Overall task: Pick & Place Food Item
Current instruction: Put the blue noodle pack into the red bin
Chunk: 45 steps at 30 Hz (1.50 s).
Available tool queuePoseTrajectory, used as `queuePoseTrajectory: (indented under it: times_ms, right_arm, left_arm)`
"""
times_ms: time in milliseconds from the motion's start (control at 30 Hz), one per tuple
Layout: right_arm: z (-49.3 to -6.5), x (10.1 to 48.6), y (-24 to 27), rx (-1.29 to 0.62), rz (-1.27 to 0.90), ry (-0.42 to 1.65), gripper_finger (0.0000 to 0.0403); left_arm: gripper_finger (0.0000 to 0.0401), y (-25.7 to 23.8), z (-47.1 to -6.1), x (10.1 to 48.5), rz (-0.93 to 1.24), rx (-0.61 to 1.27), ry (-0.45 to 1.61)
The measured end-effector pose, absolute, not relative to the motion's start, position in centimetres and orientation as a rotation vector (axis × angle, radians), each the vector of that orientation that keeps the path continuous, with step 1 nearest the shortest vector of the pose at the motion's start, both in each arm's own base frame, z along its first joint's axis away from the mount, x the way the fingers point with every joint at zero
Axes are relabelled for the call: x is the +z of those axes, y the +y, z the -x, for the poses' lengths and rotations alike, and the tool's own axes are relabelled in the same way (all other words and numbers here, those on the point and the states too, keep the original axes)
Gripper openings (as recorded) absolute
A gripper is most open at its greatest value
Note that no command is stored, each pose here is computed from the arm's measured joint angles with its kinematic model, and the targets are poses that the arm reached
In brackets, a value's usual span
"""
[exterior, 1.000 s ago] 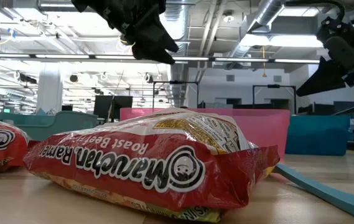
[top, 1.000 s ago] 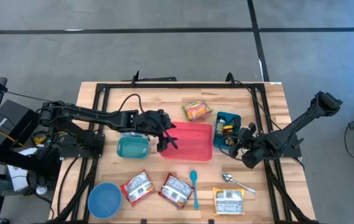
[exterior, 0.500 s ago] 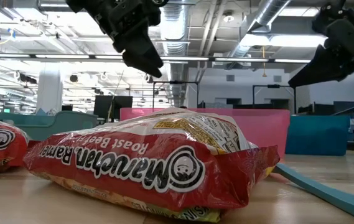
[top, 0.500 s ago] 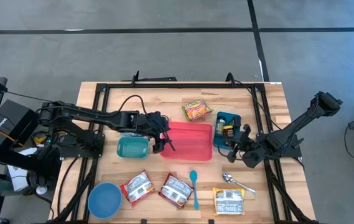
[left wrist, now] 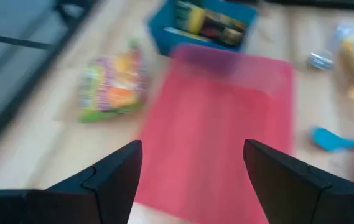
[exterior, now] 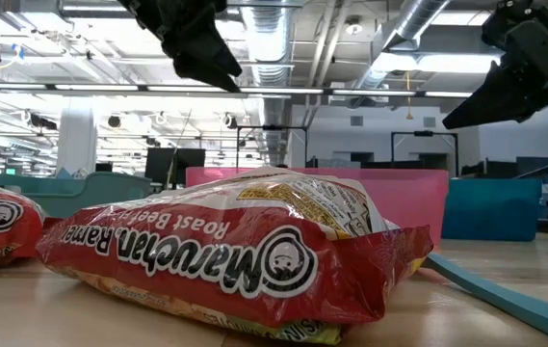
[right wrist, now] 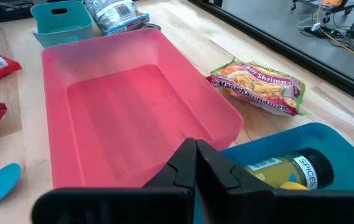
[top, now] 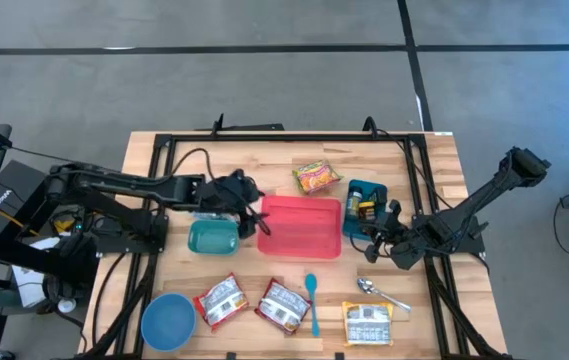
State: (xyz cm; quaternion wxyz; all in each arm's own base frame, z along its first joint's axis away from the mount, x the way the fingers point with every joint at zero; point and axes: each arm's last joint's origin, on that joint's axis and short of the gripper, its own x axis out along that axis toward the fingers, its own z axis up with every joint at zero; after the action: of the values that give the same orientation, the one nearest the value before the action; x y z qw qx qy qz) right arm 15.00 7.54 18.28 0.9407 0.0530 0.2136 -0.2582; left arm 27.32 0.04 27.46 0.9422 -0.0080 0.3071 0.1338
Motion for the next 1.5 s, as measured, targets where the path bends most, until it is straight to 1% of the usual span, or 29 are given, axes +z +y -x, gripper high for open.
queuePoseTrajectory:
  times_ms: [133, 433, 700, 933, 1033, 1267, 1400, 1500]
  right_arm:
    - [-15.1, 18.3, 7.5, -0.534, -0.114, 0.430, 0.0000]
    - [-15.4, 18.4, 6.8, -0.576, -0.130, 0.422, 0.0000]
    - [-15.7, 18.4, 6.3, -0.605, -0.140, 0.420, 0.0000]
    - [-15.7, 18.3, 6.4, -0.590, -0.150, 0.431, 0.0000]
    - [-15.7, 18.3, 6.4, -0.585, -0.153, 0.434, 0.0000]
    - [-15.7, 18.3, 6.4, -0.584, -0.153, 0.435, 0.0000]
    - [-15.7, 18.3, 6.4, -0.584, -0.154, 0.435, 0.0000]
    - [-15.7, 18.3, 6.4, -0.584, -0.154, 0.435, 0.0000]
  left_arm:
    - [0.0274, 0.4, -25.1, 28.1, -0.006, 0.372, 0.574]
    - [0.0274, 1.4, -20.1, 28.6, -0.005, 0.501, 0.461]
    - [0.0274, 3.8, -17.5, 28.1, 0.052, 0.641, 0.414]
    - [0.0274, 6.4, -16.4, 28.0, 0.225, 0.680, 0.403]
    - [0.0274, 7.3, -15.7, 27.5, 0.303, 0.692, 0.449]
    - [0.0274, 8.9, -13.8, 26.0, 0.457, 0.860, 0.585]
    - [0.0274, 9.4, -13.0, 25.6, 0.543, 0.933, 0.607]
    - [0.0274, 9.5, -12.6, 25.3, 0.611, 0.951, 0.623]
